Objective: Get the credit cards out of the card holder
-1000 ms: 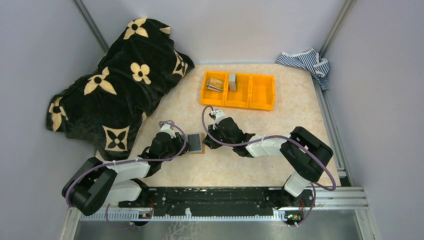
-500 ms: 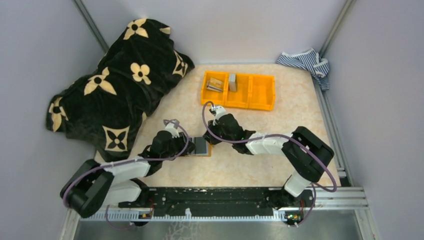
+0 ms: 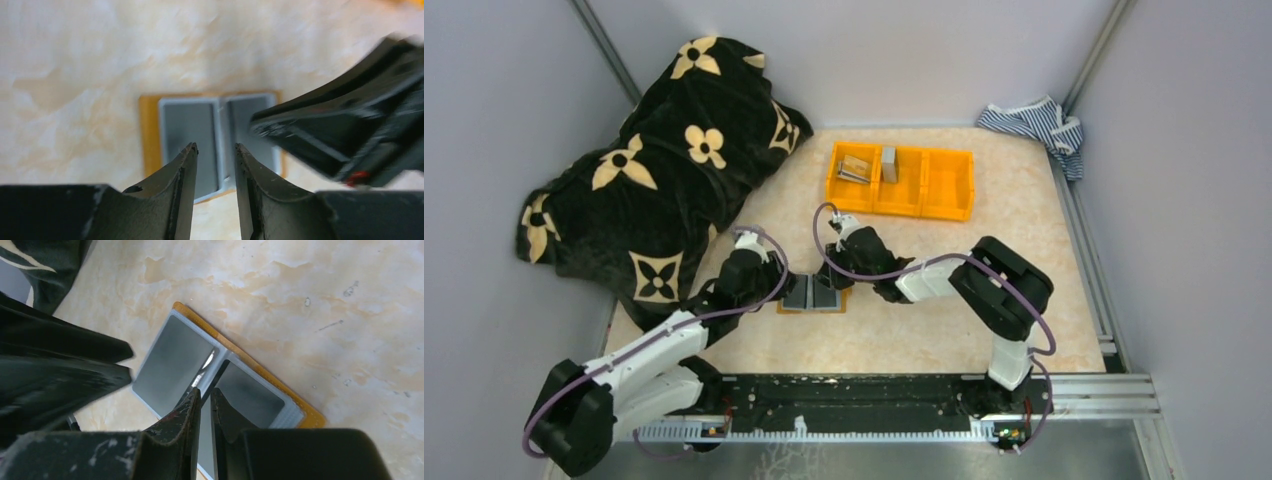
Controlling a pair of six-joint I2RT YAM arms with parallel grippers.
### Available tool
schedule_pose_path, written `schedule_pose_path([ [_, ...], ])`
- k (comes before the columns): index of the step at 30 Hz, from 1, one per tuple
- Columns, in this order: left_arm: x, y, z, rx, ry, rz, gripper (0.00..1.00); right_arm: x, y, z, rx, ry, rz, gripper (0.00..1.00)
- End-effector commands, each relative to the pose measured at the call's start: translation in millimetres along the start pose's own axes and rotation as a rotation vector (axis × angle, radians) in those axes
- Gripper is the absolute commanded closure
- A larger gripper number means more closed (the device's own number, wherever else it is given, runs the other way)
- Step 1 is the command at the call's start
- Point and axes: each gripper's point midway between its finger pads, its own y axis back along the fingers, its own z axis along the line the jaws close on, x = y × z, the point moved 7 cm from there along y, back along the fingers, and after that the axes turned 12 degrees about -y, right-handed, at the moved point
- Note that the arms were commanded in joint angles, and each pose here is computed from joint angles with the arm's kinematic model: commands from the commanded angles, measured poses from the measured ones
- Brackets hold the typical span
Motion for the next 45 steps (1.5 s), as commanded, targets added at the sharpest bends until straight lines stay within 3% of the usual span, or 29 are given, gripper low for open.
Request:
schedule_pose_path([
  [1,42.1,-5.5,23.3,-0.103,0.011,0.123,0.61,-16.4,-11.9,30.5,-0.126,0.013,-0.046,0.86],
  [15,75.8,-14.4,38.2,-0.16,0.003,0.226,0.63,4.2,-22.0,16.7,-0.124,-0.027,0.018,0.79],
  [22,80.9,-18.6,34.8,-0.134,0.015,0.262,0.64,7.6,-22.5,11.4,-0.098,-0.027,0.026,0.63],
  [45,79.8,-18.2,34.4,-0.127,0.003,0.258,0.65,13.9,-20.0,11.2,-0.259,-0.156,0.032,0.7],
])
